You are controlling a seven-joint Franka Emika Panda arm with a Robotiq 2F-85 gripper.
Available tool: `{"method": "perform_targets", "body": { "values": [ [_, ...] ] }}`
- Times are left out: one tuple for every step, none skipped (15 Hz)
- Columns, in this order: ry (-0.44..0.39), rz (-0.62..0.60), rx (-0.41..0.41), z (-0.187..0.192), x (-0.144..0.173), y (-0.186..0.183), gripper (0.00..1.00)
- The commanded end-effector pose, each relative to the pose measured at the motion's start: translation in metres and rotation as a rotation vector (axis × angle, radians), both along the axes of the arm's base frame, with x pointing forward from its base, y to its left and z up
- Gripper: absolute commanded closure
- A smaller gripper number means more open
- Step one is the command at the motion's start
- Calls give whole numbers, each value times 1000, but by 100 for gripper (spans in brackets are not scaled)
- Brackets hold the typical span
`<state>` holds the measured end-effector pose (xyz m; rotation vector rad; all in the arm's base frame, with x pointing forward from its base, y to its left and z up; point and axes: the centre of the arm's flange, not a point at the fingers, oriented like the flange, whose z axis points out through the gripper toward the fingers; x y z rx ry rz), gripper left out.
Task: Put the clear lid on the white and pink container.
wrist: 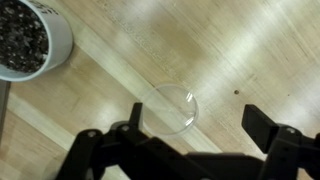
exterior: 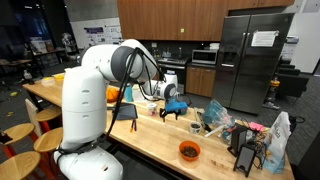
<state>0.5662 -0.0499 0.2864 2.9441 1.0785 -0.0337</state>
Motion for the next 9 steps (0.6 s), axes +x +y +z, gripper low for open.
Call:
{"method": "perform_targets", "body": {
  "values": [
    [4, 65, 30, -14, 13, 3, 0],
    [0, 84, 28, -18, 14, 6, 0],
    [-1, 98, 40, -20, 15, 8, 0],
    [-1, 112, 37, -24, 16, 11, 0],
    [0, 124, 38, -25, 18, 13, 0],
    [0, 131, 37, -27, 18, 15, 0],
    [1, 138, 37, -29, 17, 16, 0],
    [3, 145, 38, -29, 17, 18, 0],
    [6, 149, 37, -31, 17, 18, 0]
  ]
}}
